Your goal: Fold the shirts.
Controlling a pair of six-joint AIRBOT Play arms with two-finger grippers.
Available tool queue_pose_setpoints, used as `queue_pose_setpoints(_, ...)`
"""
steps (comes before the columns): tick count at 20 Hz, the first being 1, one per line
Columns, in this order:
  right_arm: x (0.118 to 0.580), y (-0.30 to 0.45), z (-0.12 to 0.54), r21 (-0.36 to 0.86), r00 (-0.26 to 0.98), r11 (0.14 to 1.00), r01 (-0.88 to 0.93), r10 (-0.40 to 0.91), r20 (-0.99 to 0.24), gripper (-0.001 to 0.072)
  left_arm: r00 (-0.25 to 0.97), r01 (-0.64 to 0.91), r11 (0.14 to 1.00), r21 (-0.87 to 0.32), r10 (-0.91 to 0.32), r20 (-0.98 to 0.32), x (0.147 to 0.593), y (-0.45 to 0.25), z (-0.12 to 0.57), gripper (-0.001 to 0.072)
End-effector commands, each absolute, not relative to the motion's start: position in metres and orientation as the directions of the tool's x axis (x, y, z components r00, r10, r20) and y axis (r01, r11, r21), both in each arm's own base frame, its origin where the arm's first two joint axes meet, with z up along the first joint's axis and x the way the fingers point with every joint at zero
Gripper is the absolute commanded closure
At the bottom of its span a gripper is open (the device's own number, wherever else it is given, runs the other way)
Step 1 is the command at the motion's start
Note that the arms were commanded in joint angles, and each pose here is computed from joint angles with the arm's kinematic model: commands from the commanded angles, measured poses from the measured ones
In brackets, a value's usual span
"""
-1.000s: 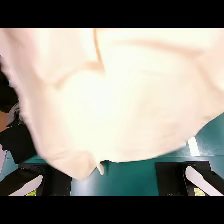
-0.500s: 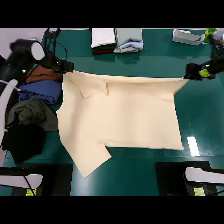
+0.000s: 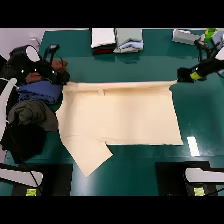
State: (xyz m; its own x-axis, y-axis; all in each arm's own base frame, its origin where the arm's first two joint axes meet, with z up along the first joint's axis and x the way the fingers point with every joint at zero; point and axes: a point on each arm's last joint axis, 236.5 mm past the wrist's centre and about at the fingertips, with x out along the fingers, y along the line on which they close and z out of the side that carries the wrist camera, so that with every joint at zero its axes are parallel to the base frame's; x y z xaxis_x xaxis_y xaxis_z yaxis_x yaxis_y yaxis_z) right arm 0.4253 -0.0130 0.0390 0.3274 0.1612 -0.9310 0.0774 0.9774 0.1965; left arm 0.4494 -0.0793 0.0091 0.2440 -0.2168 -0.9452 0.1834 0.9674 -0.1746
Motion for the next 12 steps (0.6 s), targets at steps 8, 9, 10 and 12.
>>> queue_pose_setpoints(8, 0.355, -0.01, -0.045, 0.178, 0.183, 0.972, 0.153, 0.149, -0.972, 0.0693, 0.055, 0.099, 0.951, -0.294, -0.3, -0.952, 0.397, -0.091, -0.049, 0.068)
queue_pose_setpoints(9, 0.357, -0.007, -0.041, 0.191, 0.188, 0.969, 0.154, 0.161, -0.969, 0.0586, 0.035, 0.097, 0.95, -0.297, -0.301, -0.953, 0.392, -0.091, -0.048, 0.0476)
queue_pose_setpoints(10, 0.361, -0.003, -0.036, 0.214, 0.202, 0.964, 0.157, 0.18, -0.963, 0.0397, 0.016, 0.083, 0.951, -0.298, -0.301, -0.954, 0.388, -0.091, -0.046, 0.0235)
queue_pose_setpoints(12, 0.365, 0.003, -0.017, 0.247, 0.204, 0.957, 0.153, 0.213, -0.955, 0.0355, 0.011, 0.085, 0.952, -0.295, -0.297, -0.955, 0.383, -0.09, -0.036, 0.0289)
